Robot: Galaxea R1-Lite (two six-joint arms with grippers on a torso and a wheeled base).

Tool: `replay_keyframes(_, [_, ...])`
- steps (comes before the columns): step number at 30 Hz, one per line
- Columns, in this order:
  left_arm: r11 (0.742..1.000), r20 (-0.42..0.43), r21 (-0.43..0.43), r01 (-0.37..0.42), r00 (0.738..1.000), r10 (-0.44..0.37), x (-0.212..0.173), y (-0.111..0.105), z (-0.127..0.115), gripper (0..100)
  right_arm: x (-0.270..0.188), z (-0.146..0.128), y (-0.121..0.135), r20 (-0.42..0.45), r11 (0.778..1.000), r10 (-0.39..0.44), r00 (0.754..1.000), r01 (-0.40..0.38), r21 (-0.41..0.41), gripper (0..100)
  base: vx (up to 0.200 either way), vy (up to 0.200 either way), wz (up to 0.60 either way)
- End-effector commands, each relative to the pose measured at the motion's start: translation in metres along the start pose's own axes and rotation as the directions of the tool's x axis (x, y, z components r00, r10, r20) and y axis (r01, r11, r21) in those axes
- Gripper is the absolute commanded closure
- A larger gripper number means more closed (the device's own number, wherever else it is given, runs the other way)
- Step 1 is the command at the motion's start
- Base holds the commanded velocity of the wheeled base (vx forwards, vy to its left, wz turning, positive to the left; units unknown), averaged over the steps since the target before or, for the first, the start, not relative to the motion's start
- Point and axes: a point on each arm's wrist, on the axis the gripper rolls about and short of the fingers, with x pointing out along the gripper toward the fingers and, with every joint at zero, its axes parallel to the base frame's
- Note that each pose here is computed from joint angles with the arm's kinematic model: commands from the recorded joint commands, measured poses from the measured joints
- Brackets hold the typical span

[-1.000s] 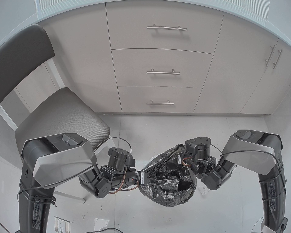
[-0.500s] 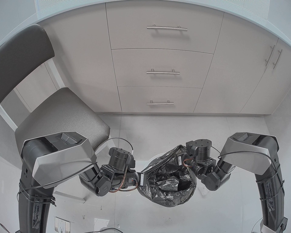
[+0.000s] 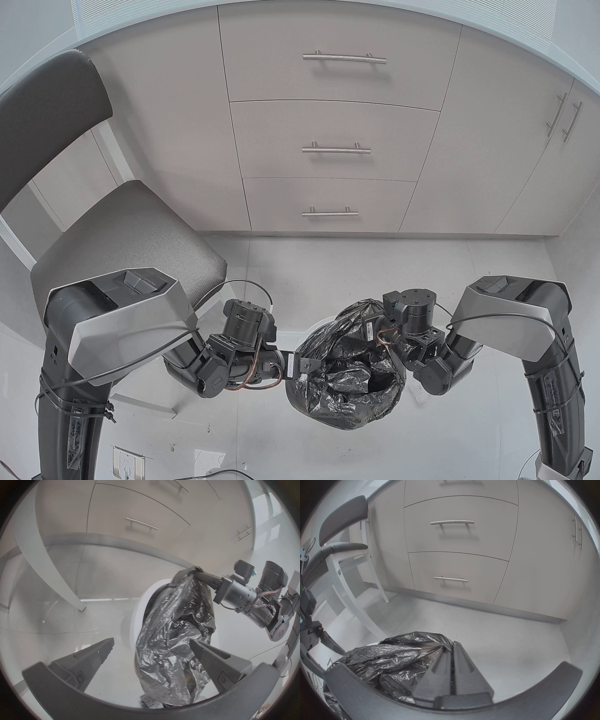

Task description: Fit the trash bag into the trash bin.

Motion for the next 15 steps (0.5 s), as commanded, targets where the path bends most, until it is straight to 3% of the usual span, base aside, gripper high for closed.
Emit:
replay_keyframes(1, [1.000,0.005,-0.018,-0.024,1.000,0.024,0.003,0.006,0.006,0,0.001,-0.003,0.001,-0.001,1.000,0.001,1.000,-0.001,-0.002,100,0.000,0.000,0.00])
replay_keyframes(5, [0.999,0.001,-0.021,-0.043,0.999,0.043,0.004,0.006,0.008,0,0.000,-0.003,0.002,0.001,1.000,0.003,1.000,-0.003,-0.001,100,0.000,0.000,0.00])
replay_keyframes(8, [0.995,0.033,-0.030,-0.099,0.994,0.100,0.013,0.008,0.012,0,0.000,-0.001,0.004,0.015,1.000,0.008,1.000,-0.008,0.002,100,0.000,0.000,0.00])
replay_keyframes(10, [0.993,0.043,-0.049,-0.107,0.993,0.109,0.014,0.009,0.016,0,-0.001,-0.001,0.004,0.018,1.000,0.008,1.000,-0.008,0.003,100,0.000,0.000,0.00])
replay_keyframes(12, [0.986,0.047,-0.128,-0.108,0.992,0.115,0.015,0.009,0.027,0,-0.001,-0.001,0.005,0.020,1.000,0.009,1.000,-0.010,0.004,100,0.000,0.000,0.00])
replay_keyframes(15, [0.983,0.049,-0.144,-0.116,0.991,0.124,0.016,0.013,0.035,0,-0.002,-0.001,0.006,0.020,1.000,0.012,1.000,-0.013,0.028,100,0.000,0.000,0.00])
